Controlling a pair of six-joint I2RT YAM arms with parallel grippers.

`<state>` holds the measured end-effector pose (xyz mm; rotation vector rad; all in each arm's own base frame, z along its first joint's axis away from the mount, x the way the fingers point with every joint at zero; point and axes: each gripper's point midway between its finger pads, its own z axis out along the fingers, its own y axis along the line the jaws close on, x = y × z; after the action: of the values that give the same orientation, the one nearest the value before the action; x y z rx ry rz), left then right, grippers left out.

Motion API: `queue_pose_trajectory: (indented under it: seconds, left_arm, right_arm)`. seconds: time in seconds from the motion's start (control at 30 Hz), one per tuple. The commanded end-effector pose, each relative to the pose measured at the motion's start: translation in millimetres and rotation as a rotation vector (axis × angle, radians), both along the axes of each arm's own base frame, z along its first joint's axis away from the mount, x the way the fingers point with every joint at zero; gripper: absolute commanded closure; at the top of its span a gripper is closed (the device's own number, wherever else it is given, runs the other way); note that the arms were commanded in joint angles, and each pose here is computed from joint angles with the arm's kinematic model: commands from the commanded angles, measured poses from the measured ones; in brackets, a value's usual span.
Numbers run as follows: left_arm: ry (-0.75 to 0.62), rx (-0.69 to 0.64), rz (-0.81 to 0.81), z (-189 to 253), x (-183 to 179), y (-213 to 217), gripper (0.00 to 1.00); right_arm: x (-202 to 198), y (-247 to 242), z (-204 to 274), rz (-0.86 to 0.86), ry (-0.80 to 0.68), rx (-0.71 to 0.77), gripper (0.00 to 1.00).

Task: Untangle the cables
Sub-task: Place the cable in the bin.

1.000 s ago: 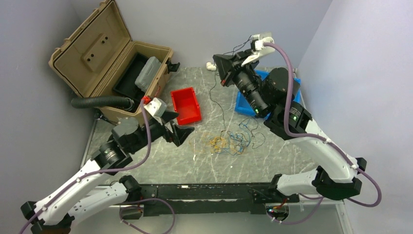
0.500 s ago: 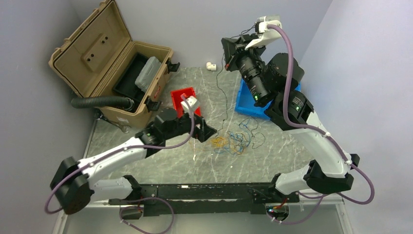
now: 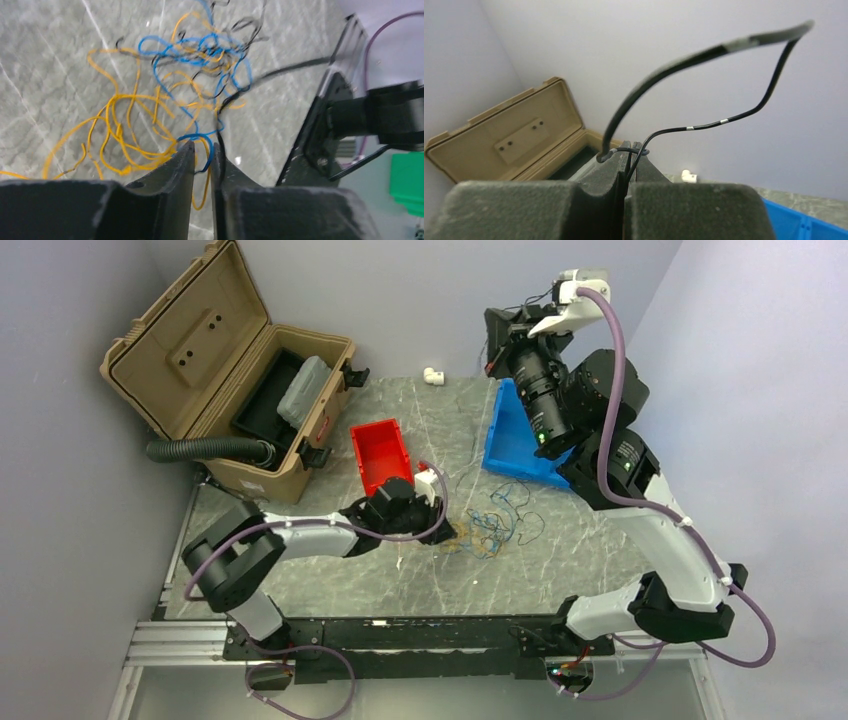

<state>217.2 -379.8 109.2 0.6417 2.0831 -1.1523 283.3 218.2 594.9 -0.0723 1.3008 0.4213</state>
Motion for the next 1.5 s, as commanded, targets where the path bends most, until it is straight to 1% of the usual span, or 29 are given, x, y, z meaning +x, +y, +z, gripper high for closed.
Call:
queue_pose_trajectory:
  seconds: [0.0,0.07,0.23,0.33,0.43,0.5,0.63,0.87,1.07,1.27,1.4,1.47]
  left_arm:
    - [0.070,-0.020,-0.029,-27,-15,-2,0.79]
    - [0.089,-0.006,-0.011,-39,-19,6,0.81]
    - [0.114,0.074,0.045,-59,-28,32,0.91]
    - [0.095,0.100,0.081,-55,-31,49,0.92]
    - [0.066,0.117,0.118,-43,-32,63,0.92]
    - [0.034,0.108,0.138,-27,-32,72,0.91]
    - [0.001,0.120,0.178,-8,-35,90,0.91]
    - [-0.037,0.134,0.225,12,-41,115,0.92]
    - [-0.075,0.125,0.265,29,-44,131,0.92]
    - [-0.092,0.127,0.260,39,-49,139,0.92]
    - [-0.093,0.129,0.259,40,-50,140,0.92]
    - [-0.097,0.126,0.258,42,-50,140,0.92]
  right_arm:
    - [-2,-47,36,-0.149,-0.077,0.029,1.00]
    - [1,-65,42,-0.221,-0.089,0.019,1.00]
    - [20,-118,39,-0.399,-0.078,0.004,1.00]
    - [34,-141,26,-0.462,-0.051,-0.003,1.00]
    - [51,-151,5,-0.495,-0.011,-0.022,1.00]
    - [65,-154,-10,-0.507,0.023,-0.038,1.00]
    - [102,-162,-42,-0.510,0.107,-0.073,1.00]
    - [156,-172,-90,-0.489,0.239,-0.059,1.00]
    - [190,-176,-122,-0.482,0.307,-0.053,1.00]
    - [221,-181,-153,-0.502,0.364,-0.055,1.00]
    - [233,-188,-175,-0.538,0.403,-0.047,1.00]
    - [236,-189,-193,-0.550,0.431,-0.045,1.00]
